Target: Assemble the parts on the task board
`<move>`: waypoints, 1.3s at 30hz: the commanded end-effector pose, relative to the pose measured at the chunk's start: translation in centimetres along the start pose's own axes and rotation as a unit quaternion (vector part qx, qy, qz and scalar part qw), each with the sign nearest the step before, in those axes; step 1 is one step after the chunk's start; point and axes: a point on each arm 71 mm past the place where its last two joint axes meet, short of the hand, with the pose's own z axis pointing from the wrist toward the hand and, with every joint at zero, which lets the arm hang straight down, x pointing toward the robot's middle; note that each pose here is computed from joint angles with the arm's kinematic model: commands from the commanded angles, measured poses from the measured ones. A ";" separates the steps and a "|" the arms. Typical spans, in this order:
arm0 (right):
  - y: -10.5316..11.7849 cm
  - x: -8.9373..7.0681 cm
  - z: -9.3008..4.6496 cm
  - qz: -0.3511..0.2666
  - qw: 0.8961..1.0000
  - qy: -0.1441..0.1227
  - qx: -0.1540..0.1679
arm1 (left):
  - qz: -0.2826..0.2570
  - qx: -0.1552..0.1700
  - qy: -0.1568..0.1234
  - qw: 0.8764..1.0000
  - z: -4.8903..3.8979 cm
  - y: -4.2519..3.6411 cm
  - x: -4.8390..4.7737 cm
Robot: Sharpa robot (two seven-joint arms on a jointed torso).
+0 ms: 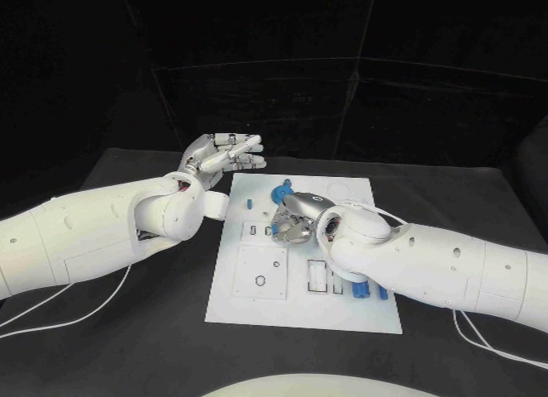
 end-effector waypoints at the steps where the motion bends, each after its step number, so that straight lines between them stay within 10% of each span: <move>1: -0.2 0.3 0.0 -0.004 1.000 0.007 0.007 | -0.001 0.004 0.007 1.000 0.03 -0.15 0.09; 13: -0.2 0.1 0.0 -0.003 1.000 -0.007 0.005 | -0.001 0.003 0.007 1.000 0.00 -0.15 0.05; 22: 0.2 -0.6 -0.7 -0.001 0.997 -0.072 -0.023 | -0.004 0.001 0.012 1.000 0.00 -0.13 0.09; 39: -1.3 -5.2 -6.4 0.054 0.980 -0.133 -0.137 | 0.063 -0.028 0.035 0.997 0.06 0.34 -0.22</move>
